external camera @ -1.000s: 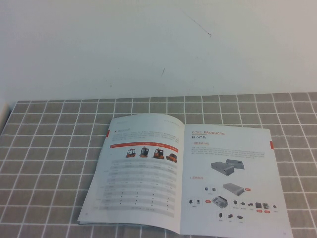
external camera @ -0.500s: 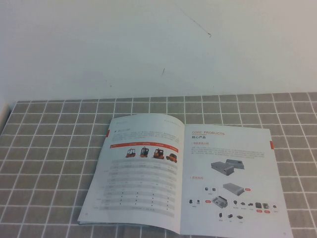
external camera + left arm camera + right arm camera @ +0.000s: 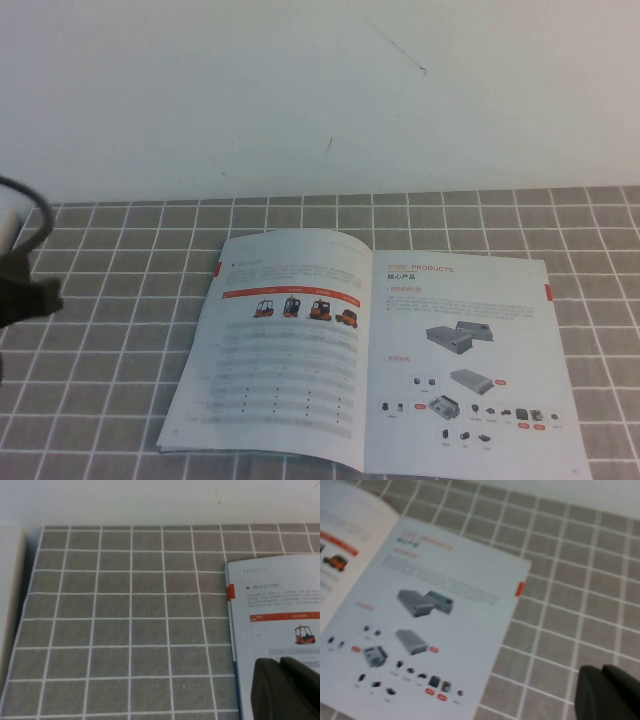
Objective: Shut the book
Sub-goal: 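Close the open booklet and leave it lying on the table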
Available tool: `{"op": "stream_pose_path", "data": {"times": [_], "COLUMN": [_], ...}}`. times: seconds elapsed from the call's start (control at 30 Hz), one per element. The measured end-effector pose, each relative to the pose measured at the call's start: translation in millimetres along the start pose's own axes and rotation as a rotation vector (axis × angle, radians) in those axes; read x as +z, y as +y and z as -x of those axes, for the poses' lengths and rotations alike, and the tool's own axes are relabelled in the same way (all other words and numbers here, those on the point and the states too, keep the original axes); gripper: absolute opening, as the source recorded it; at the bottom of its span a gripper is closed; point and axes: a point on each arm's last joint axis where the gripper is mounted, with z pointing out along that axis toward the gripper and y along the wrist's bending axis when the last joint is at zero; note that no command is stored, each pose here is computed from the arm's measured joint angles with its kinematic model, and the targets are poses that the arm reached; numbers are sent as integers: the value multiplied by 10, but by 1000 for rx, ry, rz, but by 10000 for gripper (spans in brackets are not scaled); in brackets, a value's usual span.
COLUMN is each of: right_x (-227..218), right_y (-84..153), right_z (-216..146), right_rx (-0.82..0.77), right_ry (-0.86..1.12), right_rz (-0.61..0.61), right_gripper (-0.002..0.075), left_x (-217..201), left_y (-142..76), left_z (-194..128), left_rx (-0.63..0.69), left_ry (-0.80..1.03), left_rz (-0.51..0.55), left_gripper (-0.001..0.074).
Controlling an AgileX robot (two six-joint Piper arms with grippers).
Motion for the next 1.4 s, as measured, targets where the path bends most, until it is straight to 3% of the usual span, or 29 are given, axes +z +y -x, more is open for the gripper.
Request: {"op": "stream_pose_path", "data": {"times": [0.23,0.5,0.9,1.17,1.4], "right_x": [1052,1950,2340,2530,2551], "right_y": [-39,198,246,254,256], "right_z": [88,-96,-275,-441,-436], "right_rx": [13,-33,-64,-41,-39], "right_ry": [191,324,383,445,448], "right_rz": [270,349,351,367,374], "right_gripper": [-3,-3,-3,-3,-3], "left_x": [787,1481,2193,2377,2449], "left_y": [12,21,34,44,-100], "left_z": [1,-250,-511,-588,-671], "left_rx": [-39,-78,-150,-189,-143], "left_ry": [173,380,521,548,577], "left_rz": [-13,-51,-85,-83,-114], "left_gripper": [-4,-4,-4,-4,-3]}}
